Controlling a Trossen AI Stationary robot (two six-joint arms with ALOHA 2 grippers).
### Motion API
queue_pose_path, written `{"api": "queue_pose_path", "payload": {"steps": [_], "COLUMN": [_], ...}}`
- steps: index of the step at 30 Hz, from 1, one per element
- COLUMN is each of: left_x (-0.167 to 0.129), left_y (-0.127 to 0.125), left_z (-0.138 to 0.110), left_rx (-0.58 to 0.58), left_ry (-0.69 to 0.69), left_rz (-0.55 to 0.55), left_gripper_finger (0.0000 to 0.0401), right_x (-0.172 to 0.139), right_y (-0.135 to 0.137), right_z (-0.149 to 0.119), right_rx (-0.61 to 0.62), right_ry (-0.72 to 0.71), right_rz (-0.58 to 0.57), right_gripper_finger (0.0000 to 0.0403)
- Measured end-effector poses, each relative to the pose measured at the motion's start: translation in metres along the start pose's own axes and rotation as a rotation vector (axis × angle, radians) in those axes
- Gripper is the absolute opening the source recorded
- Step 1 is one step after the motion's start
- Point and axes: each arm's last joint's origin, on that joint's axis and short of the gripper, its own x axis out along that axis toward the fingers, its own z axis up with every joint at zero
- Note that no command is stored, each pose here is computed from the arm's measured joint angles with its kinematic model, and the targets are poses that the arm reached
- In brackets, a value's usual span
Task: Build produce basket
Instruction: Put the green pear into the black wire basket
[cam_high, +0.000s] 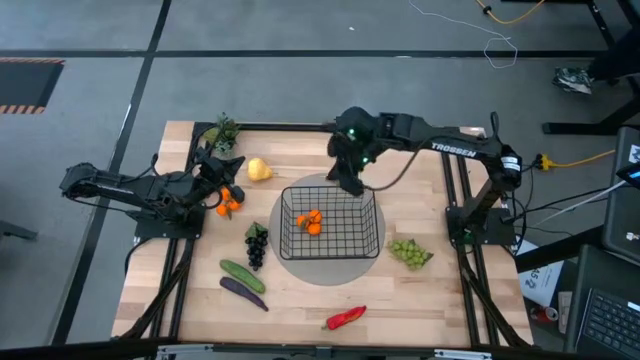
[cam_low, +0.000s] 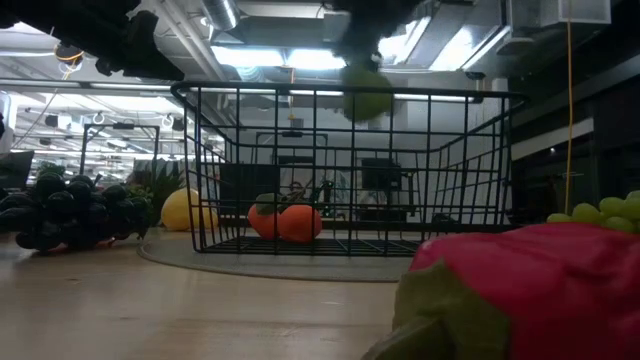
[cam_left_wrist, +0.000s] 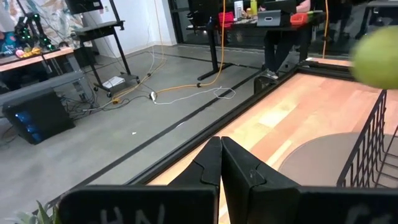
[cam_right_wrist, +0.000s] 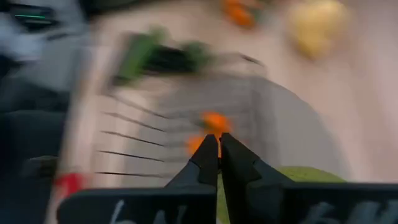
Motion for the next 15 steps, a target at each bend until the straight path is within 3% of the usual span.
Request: {"api": "queue_pose_path", "payload": {"steps": [2, 5, 11, 15], "left_x": [0.0, 0.0, 0.0, 0.0], "left_y": [0.0, 0.0, 0.0, 0.0], "left_z": [0.0, 0.0, 0.0, 0.0], "left_rx": [0.0, 0.0, -0.002, -0.002], "left_ry": [0.0, 0.0, 0.0, 0.0], "left_rz": [0.0, 0.0, 0.0, 0.0], "left_gripper_finger": [0.0, 0.0, 0.0, 0.0], "right_x": [0.004, 0.01, 0.02, 0.025], "right_y": [0.012, 0.026, 0.048, 0.058], "right_z": [0.004, 0.005, 0.002, 0.001], "right_rx": [-0.041, -0.082, -0.119, -0.11], "right_ry": [-0.027, -0.034, -0.006, 0.006], "right_rz": [0.091, 0.141, 0.183, 0.15], "right_gripper_finger": [0.0, 0.0, 0.0004, 0.0023]}}
